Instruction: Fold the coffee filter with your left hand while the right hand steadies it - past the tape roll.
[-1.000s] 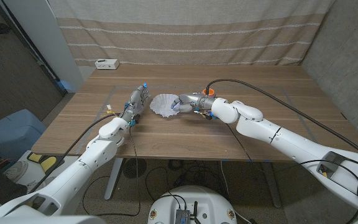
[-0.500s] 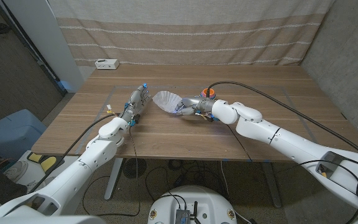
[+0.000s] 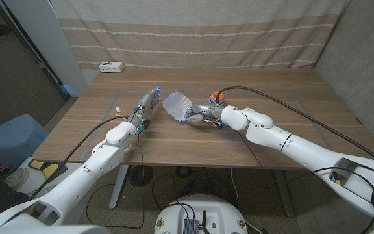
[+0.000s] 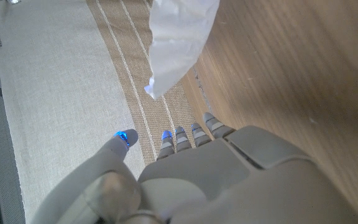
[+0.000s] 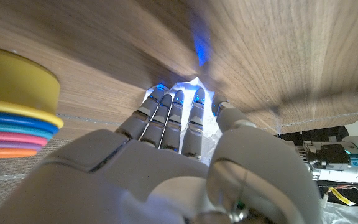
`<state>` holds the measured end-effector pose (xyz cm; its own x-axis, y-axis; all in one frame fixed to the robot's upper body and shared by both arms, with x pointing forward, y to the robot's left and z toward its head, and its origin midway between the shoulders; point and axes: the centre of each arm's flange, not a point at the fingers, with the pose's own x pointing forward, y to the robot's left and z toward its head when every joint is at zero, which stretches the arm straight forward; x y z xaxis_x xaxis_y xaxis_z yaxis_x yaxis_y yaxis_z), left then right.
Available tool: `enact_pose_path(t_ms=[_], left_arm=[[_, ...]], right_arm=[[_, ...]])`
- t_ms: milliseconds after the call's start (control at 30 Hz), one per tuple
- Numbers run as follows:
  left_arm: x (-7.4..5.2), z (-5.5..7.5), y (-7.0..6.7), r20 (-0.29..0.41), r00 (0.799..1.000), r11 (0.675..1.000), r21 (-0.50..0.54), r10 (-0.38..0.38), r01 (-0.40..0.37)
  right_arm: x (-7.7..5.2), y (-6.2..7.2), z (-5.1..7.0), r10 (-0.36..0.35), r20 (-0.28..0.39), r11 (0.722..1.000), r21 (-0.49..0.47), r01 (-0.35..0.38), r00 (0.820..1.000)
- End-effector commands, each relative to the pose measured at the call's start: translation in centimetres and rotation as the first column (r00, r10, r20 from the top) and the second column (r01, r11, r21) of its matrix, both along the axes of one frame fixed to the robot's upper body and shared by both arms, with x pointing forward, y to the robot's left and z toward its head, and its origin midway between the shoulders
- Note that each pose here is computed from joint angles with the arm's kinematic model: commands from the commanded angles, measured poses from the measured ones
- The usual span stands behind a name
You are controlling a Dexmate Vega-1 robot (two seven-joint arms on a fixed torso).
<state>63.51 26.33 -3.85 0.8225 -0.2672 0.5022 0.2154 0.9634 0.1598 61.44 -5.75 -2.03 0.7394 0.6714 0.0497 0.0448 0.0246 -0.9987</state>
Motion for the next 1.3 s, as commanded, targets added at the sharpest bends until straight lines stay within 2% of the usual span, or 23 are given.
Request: enact_pose_path(t_ms=[33,333,767,1067,1300], left_arm=[[-1.0,0.7,-4.1,0.050,0.997,0.996,0.071,-0.051,0.048],[-1.0,1.1,-5.6,0.063,0.989,0.990,0.047,-0.135,0.132],[-0.8,1.7,-7.3,0.006,0.980,0.968,0.157,-0.201,0.198],[-0.1,1.6,-7.9,-0.014,0.971,0.961,0.146,-0.237,0.236],[1.0,1.0,-8.2,-0.011,0.970,0.958,0.149,-0.245,0.244]], right_arm=[[0.1,-0.3,-0.4,-0.015,-0.010,1.000,-0.001,0.015,1.000],[-0.1,-0.5,-0.6,-0.010,-0.009,1.000,0.006,0.010,1.000],[-0.5,-0.7,-0.8,-0.003,-0.011,1.000,0.016,0.004,1.000],[-0.9,-1.0,-0.9,-0.006,-0.012,1.000,0.026,0.006,1.000],[-1.0,-1.3,-1.0,-0.013,-0.015,0.999,0.035,0.014,1.000]])
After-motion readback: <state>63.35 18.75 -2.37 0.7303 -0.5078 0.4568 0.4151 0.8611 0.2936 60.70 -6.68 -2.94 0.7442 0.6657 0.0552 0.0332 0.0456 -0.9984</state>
